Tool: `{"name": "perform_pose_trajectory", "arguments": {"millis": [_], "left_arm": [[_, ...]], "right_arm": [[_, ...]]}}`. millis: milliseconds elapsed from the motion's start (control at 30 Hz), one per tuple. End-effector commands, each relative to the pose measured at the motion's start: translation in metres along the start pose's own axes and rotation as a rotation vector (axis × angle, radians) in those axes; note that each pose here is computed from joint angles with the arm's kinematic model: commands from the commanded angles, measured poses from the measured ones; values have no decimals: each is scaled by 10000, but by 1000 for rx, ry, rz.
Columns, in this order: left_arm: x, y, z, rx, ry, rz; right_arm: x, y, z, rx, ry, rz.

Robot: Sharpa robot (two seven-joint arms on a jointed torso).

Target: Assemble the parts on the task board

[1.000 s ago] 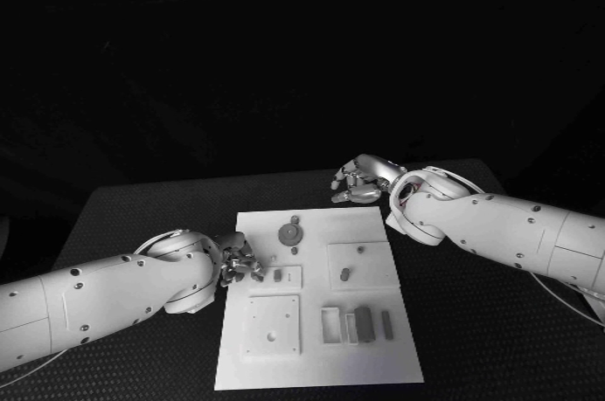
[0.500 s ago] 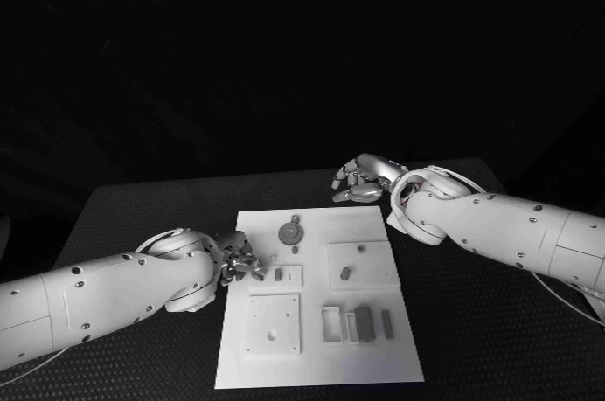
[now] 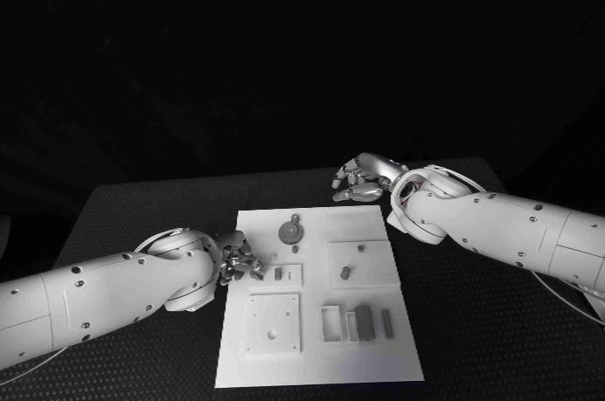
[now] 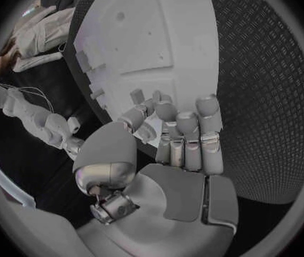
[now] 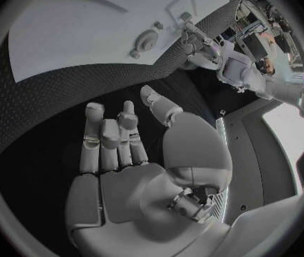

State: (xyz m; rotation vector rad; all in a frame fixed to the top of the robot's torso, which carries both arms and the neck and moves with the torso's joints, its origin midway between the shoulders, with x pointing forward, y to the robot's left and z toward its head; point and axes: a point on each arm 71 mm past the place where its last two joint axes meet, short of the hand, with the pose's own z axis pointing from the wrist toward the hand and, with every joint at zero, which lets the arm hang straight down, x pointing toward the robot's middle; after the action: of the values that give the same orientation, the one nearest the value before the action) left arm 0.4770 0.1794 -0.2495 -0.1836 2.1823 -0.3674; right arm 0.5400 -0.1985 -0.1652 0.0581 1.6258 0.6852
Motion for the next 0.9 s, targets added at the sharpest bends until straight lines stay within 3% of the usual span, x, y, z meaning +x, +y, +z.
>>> {"name": "perform_pose_trajectory", "arguments": {"millis": [33,900], "left_arm": [[30,4,0,-6,21,8],[12,7,11,-4,4,-6]], "right_arm": [[11,11,-1,-10,15,-1],[13,14,3,-10,14,-1]]}}
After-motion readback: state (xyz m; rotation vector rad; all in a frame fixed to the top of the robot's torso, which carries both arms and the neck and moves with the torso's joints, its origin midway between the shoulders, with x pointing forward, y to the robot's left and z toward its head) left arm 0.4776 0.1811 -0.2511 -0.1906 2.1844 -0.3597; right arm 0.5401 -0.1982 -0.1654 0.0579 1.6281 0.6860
